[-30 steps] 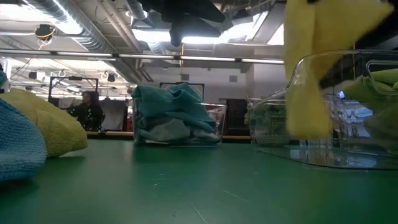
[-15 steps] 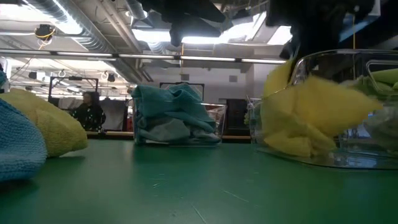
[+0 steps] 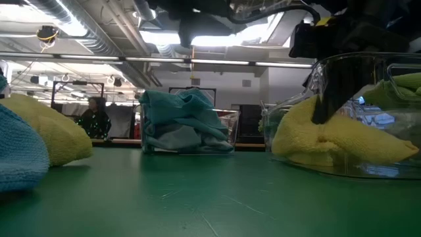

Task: Sort microfiber towel by color & place in baskets
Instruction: Put the top yellow towel into the bottom left transparent bin

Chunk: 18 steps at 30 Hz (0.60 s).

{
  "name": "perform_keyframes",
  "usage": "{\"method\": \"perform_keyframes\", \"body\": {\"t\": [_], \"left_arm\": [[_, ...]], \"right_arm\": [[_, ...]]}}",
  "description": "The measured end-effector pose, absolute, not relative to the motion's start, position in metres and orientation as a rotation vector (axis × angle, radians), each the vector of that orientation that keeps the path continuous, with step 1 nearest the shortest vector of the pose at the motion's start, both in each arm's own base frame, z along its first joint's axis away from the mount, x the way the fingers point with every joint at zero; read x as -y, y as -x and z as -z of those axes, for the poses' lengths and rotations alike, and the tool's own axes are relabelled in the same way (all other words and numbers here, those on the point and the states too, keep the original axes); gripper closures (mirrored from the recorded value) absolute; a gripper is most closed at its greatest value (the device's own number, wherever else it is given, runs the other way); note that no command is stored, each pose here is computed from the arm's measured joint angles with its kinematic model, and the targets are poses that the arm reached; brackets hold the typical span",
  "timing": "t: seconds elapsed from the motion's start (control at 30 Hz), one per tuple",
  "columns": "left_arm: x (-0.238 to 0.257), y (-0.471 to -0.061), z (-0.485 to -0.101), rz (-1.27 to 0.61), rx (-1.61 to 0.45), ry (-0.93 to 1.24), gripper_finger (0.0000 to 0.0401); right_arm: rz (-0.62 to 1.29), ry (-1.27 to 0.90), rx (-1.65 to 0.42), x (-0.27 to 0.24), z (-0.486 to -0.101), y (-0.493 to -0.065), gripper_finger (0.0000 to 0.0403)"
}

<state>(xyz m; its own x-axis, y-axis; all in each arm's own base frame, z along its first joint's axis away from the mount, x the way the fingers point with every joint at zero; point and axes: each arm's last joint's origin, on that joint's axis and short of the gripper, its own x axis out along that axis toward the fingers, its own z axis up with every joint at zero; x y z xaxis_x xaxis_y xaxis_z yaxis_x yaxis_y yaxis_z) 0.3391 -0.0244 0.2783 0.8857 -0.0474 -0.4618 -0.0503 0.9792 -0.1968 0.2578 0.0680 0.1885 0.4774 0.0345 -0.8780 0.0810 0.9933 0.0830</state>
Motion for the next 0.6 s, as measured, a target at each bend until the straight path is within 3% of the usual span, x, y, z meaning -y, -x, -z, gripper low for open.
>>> {"method": "perform_keyframes", "body": {"t": [0.43,0.6], "left_arm": [[0.054,-0.304,-0.275,0.121,-0.770,0.288,0.0222],[0.066,-0.296,-0.270,0.130,-0.856,0.315,0.0222]], "right_arm": [[0.024,-0.144,-1.080,-0.068,-0.188,-0.257,0.0372],[0.023,-0.160,-1.083,-0.069,-0.188,-0.257,0.0336]]}}
